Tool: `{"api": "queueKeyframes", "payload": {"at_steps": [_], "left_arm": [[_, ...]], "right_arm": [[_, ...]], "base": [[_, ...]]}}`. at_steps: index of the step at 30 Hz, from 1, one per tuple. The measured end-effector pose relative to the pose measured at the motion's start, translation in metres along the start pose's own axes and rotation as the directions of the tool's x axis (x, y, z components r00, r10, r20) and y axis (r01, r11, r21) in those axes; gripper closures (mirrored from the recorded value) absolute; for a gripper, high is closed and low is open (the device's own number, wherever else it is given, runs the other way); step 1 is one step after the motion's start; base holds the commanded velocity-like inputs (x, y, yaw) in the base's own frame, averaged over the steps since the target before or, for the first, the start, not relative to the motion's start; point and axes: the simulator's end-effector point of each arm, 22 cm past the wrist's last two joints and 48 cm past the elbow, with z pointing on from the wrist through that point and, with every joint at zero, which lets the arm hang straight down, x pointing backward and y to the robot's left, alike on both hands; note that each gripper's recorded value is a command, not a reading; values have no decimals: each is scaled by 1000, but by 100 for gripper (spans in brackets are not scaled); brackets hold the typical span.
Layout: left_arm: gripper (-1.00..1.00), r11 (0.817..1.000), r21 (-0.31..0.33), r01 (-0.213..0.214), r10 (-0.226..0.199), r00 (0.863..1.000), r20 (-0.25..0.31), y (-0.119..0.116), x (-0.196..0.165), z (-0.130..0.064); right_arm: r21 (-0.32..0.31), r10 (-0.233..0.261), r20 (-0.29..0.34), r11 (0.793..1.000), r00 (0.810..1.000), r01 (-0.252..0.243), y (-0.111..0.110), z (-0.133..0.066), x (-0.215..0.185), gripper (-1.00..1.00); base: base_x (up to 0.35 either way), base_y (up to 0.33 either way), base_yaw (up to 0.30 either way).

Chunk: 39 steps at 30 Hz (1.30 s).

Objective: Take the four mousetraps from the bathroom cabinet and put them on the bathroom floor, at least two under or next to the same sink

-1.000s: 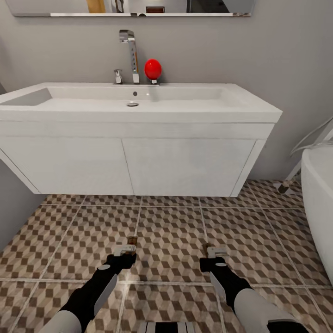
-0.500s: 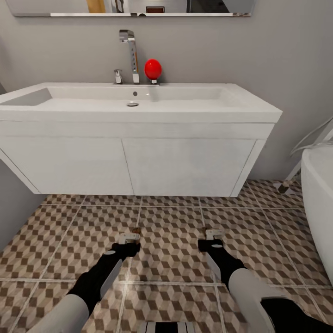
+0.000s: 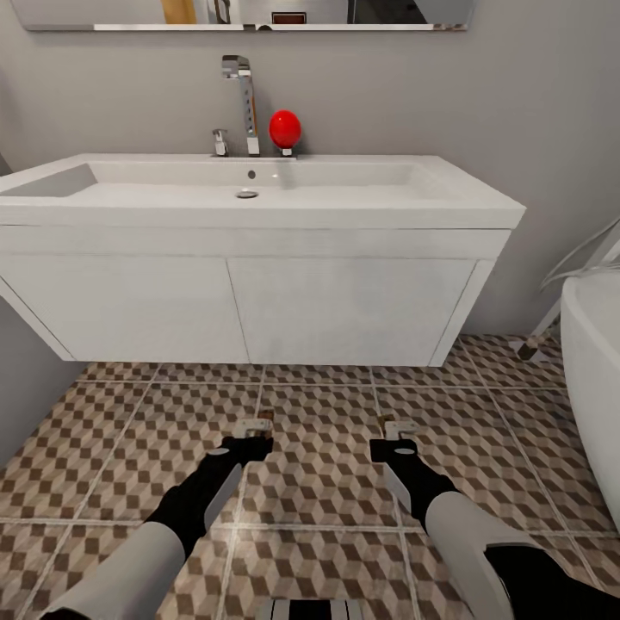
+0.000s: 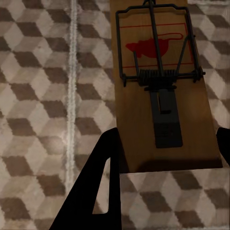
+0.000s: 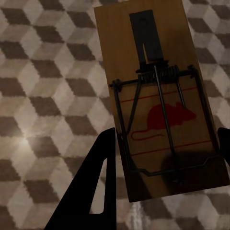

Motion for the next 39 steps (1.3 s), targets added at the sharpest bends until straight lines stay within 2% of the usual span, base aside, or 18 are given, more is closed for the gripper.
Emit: {"api": "queueKeyframes", "payload": {"at_steps": [8, 14, 24, 39], "left_arm": [[100, 1000, -10, 10, -10, 1000, -16, -2, 10, 7], [100, 1000, -5, 7, -8, 999, -45, -1, 27, 15], [100, 1000, -2, 2, -2, 999, -46, 0, 36, 27], [100, 1000, -3, -1, 1, 995, -96, 2, 69, 45]], "right_arm": [[0, 0, -20, 1000, 1000, 0, 3, 7, 12, 100], [-2, -2, -42, 1000, 999, 2, 5, 15, 25, 100], [-3, -5, -77, 1000, 997, 5, 7, 27, 48, 100], [-5, -15, -131, 1000, 991, 14, 10, 45, 84, 100]], "base": [[0, 0, 0], [0, 0, 0], [0, 0, 0], [0, 0, 0]]}}
